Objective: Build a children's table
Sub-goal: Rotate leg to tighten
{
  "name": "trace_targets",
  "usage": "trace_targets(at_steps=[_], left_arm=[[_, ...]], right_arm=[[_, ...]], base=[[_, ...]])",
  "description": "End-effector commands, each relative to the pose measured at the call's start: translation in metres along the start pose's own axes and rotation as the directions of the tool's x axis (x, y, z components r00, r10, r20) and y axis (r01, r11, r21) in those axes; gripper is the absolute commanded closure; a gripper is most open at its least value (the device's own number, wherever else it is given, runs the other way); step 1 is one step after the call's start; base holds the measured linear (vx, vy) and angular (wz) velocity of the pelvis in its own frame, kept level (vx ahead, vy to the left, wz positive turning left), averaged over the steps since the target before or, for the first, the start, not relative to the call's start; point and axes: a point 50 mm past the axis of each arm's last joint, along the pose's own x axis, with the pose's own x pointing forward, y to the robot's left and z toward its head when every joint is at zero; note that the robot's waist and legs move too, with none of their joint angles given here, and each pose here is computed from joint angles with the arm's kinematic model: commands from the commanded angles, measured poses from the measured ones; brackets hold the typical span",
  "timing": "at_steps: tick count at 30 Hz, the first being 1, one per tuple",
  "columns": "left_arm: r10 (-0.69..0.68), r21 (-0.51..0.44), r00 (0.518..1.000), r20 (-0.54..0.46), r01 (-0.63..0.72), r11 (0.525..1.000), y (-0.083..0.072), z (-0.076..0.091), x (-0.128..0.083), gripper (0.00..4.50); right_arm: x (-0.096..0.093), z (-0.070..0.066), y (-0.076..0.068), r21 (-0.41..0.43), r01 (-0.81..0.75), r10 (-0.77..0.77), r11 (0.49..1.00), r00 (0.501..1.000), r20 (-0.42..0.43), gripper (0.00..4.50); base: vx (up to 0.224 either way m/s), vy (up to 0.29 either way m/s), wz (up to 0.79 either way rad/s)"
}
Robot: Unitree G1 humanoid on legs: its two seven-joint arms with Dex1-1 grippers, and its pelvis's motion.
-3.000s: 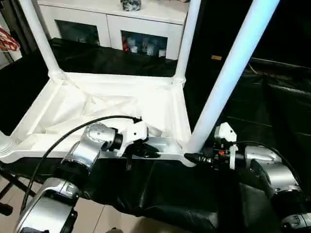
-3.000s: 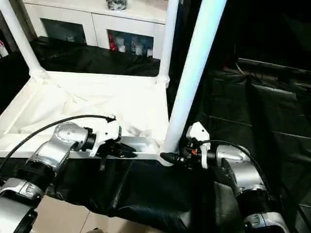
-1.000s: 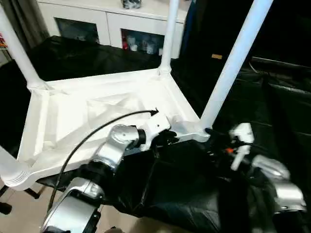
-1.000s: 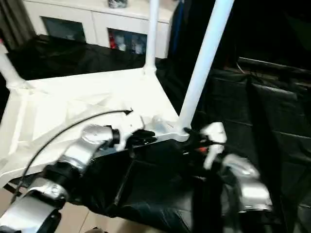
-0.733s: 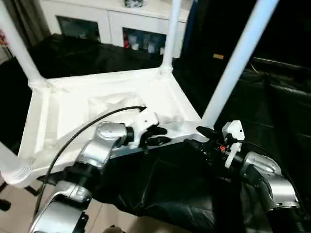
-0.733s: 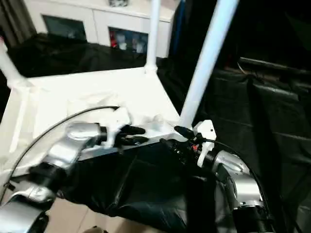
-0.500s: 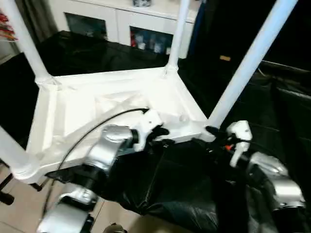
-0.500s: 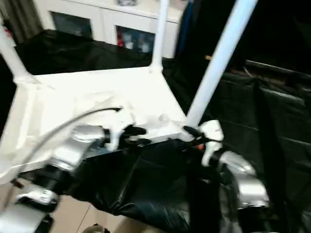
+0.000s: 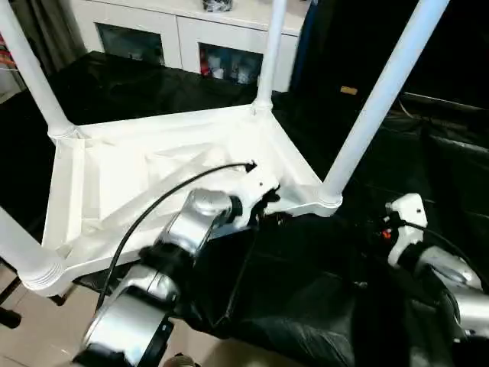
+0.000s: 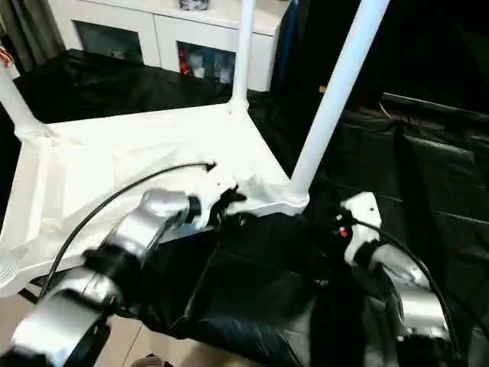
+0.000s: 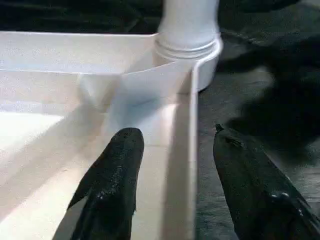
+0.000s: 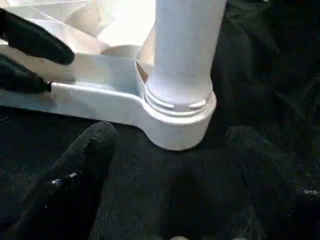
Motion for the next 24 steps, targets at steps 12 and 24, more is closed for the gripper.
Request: trace_targets(at_steps=[12, 24], left_arm=[[-0.018, 0.022, 0.997, -0.069, 0.019, 1.000, -0.006, 0.000, 0.018, 2.96], [-0.023, 0.101, 0.984, -0.175, 0.041, 0.994, -0.001, -0.006, 0.018, 4.02]], right_arm=[[-0.009, 0.005, -0.007, -0.028, 0.057, -0.057, 0.998, 0.998, 0.008, 0.44], [-0.008, 0.006, -0.006, -0.051, 0.051, -0.050, 0.997, 0.999, 0.008, 0.44]], base=[[0.000, 0.000, 0.00], [0.000, 0.000, 0.00]])
